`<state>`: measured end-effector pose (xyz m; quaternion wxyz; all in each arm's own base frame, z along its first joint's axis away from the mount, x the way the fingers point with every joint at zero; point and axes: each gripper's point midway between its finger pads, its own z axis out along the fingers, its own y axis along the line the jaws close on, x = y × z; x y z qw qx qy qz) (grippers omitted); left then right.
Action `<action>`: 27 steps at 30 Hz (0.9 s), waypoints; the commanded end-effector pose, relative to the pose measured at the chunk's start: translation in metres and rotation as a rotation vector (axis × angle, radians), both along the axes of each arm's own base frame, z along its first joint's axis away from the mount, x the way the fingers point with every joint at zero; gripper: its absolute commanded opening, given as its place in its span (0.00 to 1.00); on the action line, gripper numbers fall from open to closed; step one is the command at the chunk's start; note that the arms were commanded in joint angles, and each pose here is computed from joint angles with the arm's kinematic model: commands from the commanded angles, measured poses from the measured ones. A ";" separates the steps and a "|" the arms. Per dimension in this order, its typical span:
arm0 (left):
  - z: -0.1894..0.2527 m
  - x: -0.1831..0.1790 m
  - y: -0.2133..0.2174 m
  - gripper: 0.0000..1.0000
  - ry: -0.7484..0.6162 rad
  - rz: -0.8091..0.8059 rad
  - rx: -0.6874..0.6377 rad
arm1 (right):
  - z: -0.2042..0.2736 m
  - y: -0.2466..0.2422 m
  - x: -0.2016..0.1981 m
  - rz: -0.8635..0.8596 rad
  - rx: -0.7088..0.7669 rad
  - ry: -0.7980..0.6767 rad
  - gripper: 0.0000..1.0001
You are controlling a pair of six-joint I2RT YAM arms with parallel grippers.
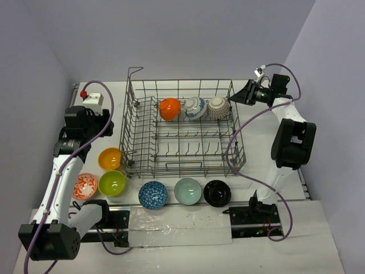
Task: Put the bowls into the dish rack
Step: Insert the bowl into the dish rack.
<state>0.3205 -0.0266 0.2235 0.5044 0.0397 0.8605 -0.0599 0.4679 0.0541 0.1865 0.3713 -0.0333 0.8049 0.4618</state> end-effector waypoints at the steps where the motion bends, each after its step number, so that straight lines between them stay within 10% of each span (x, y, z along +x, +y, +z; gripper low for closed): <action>1: 0.018 0.002 0.000 0.56 -0.066 0.003 -0.017 | 0.028 -0.008 0.000 -0.023 -0.082 -0.085 0.41; 11: 0.028 -0.001 0.011 0.57 -0.101 0.042 -0.011 | 0.076 0.002 -0.018 0.027 -0.144 -0.216 0.83; 27: 0.040 -0.011 0.016 0.58 -0.153 0.059 -0.022 | 0.137 0.023 -0.065 -0.078 -0.357 -0.465 1.00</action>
